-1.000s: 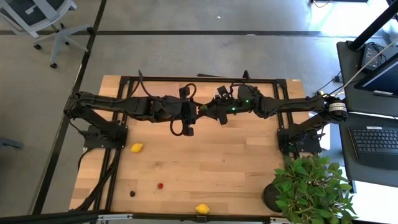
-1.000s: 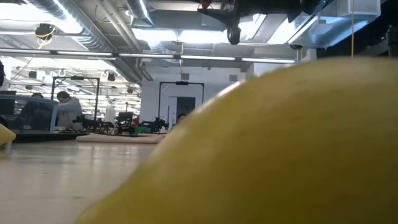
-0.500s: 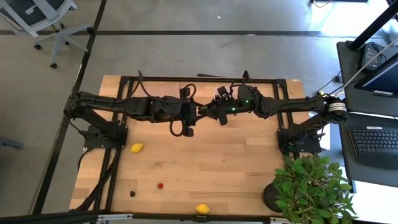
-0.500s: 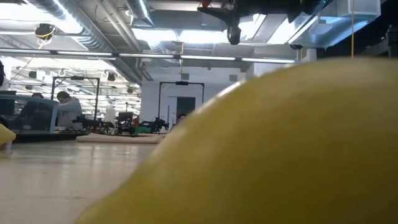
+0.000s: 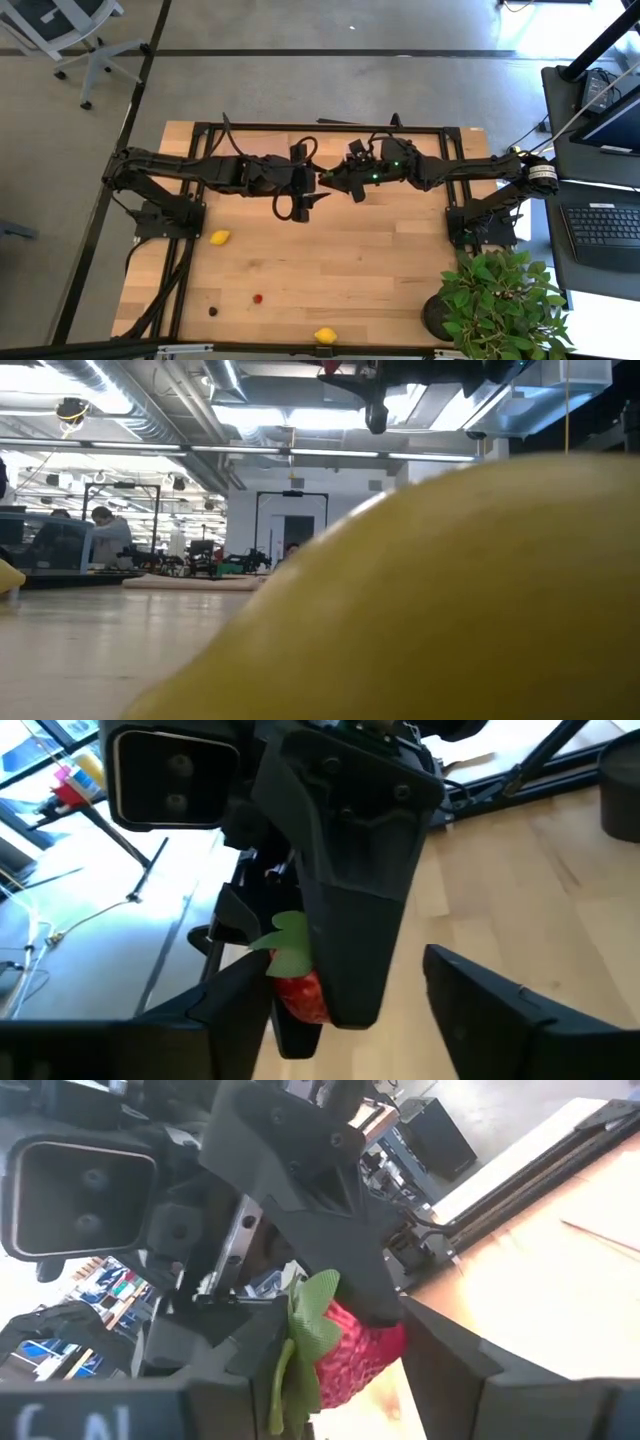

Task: Pick and placing Produce into tupperware
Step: Put the strawberry into the transparent bin

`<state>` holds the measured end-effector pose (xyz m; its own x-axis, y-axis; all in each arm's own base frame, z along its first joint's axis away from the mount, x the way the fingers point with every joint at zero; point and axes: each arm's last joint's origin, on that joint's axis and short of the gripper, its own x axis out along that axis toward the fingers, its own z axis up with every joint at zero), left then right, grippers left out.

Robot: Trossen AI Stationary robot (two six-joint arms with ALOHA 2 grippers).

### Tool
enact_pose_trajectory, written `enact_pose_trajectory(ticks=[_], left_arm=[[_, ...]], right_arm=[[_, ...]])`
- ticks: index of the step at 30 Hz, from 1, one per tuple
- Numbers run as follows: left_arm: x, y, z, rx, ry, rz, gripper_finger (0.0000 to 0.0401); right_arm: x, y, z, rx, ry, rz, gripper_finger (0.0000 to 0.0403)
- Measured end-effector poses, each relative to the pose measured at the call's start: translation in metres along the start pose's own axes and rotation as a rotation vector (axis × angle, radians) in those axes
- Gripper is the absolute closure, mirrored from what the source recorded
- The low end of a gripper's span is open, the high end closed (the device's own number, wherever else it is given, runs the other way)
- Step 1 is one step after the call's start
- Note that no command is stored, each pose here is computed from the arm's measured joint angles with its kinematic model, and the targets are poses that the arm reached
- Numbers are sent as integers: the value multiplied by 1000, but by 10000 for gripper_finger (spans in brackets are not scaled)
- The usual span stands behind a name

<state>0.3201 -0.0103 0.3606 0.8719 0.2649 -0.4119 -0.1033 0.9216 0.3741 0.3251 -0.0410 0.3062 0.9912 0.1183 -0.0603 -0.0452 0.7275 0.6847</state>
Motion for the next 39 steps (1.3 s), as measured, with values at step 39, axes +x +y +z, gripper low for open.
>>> enact_pose_trajectory(ticks=[39], left_arm=[[-28,-22,-63,-433,727,-20,83]], right_arm=[[-62,-167,-14,198,347,-1133,224]])
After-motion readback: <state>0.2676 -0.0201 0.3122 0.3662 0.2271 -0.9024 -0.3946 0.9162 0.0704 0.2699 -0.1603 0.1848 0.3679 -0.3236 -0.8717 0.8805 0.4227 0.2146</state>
